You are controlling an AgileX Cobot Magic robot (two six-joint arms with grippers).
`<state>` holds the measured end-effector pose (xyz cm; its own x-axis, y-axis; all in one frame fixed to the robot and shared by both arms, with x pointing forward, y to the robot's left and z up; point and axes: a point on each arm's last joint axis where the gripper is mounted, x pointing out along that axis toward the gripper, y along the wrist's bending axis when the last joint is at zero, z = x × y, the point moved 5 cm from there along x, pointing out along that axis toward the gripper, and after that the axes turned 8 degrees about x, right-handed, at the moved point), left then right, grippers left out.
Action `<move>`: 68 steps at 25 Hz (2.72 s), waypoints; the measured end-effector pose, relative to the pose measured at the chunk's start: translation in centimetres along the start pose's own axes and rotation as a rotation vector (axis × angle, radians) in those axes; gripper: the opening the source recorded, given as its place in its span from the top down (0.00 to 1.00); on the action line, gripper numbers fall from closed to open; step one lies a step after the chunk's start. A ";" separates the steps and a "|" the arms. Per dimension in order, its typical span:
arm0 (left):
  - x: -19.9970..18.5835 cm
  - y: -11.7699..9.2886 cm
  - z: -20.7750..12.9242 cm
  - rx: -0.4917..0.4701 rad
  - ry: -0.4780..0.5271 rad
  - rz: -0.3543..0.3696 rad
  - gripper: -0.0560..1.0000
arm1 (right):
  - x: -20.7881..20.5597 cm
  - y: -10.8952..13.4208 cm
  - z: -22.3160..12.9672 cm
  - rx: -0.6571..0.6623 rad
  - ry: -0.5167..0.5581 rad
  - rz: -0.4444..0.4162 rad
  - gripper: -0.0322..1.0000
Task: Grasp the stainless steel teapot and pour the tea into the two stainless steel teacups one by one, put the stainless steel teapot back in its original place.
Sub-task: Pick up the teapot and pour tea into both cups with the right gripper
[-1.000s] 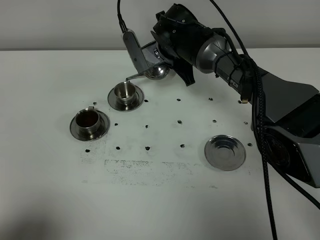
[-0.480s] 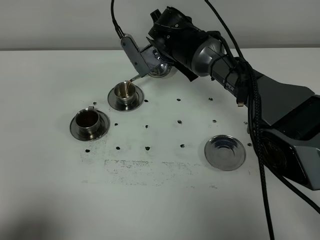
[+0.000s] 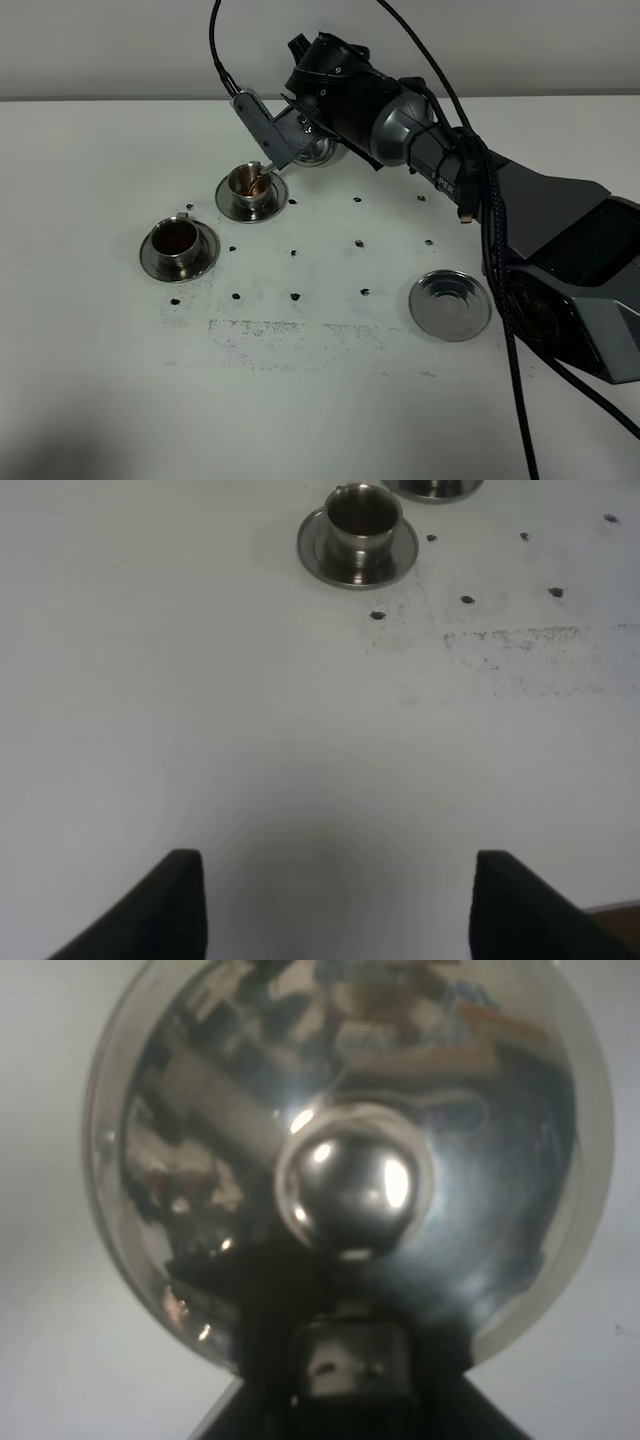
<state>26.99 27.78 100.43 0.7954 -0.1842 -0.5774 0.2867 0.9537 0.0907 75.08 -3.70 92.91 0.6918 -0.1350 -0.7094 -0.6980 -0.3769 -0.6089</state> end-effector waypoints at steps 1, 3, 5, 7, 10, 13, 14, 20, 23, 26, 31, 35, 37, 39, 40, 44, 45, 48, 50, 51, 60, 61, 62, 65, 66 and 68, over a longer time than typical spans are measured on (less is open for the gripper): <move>0.0 0.0 0.0 0.000 0.000 0.000 0.43 | 0.0 0.0 0.0 -0.002 0.001 0.001 0.79; 0.0 0.0 0.0 0.000 0.000 0.000 0.43 | 0.0 0.0 -0.1 -0.010 0.009 -0.005 0.79; 0.0 0.0 0.0 0.000 0.000 0.000 0.43 | -0.1 -0.1 0.0 -0.022 0.016 -0.013 0.79; 0.0 0.0 0.0 0.000 0.000 0.000 0.43 | -0.1 -0.2 0.0 -0.028 0.019 -0.017 0.79; 0.0 0.0 0.0 0.000 0.000 0.000 0.43 | -0.1 -0.3 0.0 -0.035 0.025 -0.021 0.79; 0.0 0.0 0.0 0.000 0.000 0.000 0.43 | -0.2 -0.3 -0.1 -0.041 0.031 -0.026 0.79; 0.0 0.0 0.0 0.000 0.000 0.000 0.43 | -0.2 -0.3 0.0 -0.043 0.032 -0.027 0.79; 0.0 0.0 0.0 0.000 0.000 0.000 0.43 | -0.4 -0.5 0.1 -0.059 0.040 -0.039 0.79; 0.0 0.0 0.0 0.000 0.000 0.000 0.43 | -0.4 -0.5 0.2 -0.063 0.041 -0.044 0.79; 0.0 0.0 0.0 0.000 0.000 0.000 0.43 | -0.4 -0.6 0.1 -0.069 0.048 -0.048 0.79; 0.0 0.0 0.0 0.000 0.000 0.000 0.43 | -0.4 -0.7 0.0 -0.077 0.057 -0.054 0.79; 0.0 0.0 0.0 0.000 0.000 0.000 0.43 | -0.4 -0.7 0.0 -0.078 0.057 -0.057 0.79; 0.0 0.0 0.0 0.000 0.000 0.000 0.43 | -0.4 -0.8 -0.1 -0.082 0.061 -0.060 0.79; 0.0 0.0 0.0 0.000 0.000 0.000 0.43 | -0.4 -0.8 -0.1 -0.084 0.064 -0.061 0.79; 0.0 0.0 0.0 0.000 0.000 0.000 0.43 | -0.4 -0.8 -0.1 -0.084 0.064 -0.063 0.79; 0.0 0.0 0.0 0.000 0.000 0.000 0.43 | -0.5 -0.9 -0.2 -0.090 0.071 -0.068 0.79; 0.0 0.0 0.0 0.000 0.000 0.000 0.43 | -0.5 -0.9 -0.3 -0.092 0.074 -0.069 0.79; 0.0 0.0 0.0 0.000 0.000 0.000 0.43 | -0.5 -1.0 -0.3 -0.094 0.076 -0.071 0.79; 0.0 0.0 0.0 0.000 0.000 0.000 0.43 | -0.5 -1.0 -0.2 -0.097 0.077 -0.074 0.79; 0.0 0.0 0.0 0.000 0.000 0.000 0.43 | -0.6 -1.0 -0.1 -0.100 0.078 -0.076 0.79; 0.0 0.0 0.0 0.000 0.000 0.000 0.43 | -0.8 -1.1 0.1 -0.110 0.081 -0.086 0.79; 0.0 0.0 0.0 0.000 0.000 0.000 0.43 | -0.8 -1.1 0.1 -0.109 0.081 -0.086 0.79; 0.0 0.0 0.0 0.000 0.000 0.000 0.43 | -0.8 -1.1 0.1 -0.110 0.083 -0.087 0.79; 0.0 0.0 0.0 0.000 0.000 0.000 0.43 | -0.8 -1.2 0.1 -0.112 0.084 -0.089 0.79; 0.0 0.0 0.0 0.000 0.000 0.000 0.43 | -0.9 -1.2 0.2 -0.112 0.084 -0.089 0.79; 0.0 0.0 0.0 0.000 0.000 0.000 0.43 | -0.9 -1.2 0.3 -0.111 0.082 -0.090 0.79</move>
<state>26.99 27.78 100.43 0.7954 -0.1842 -0.5774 0.2867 0.9537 0.0907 75.25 -2.91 94.16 0.7669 -0.1689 -0.6192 -0.6105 -0.4895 -0.6226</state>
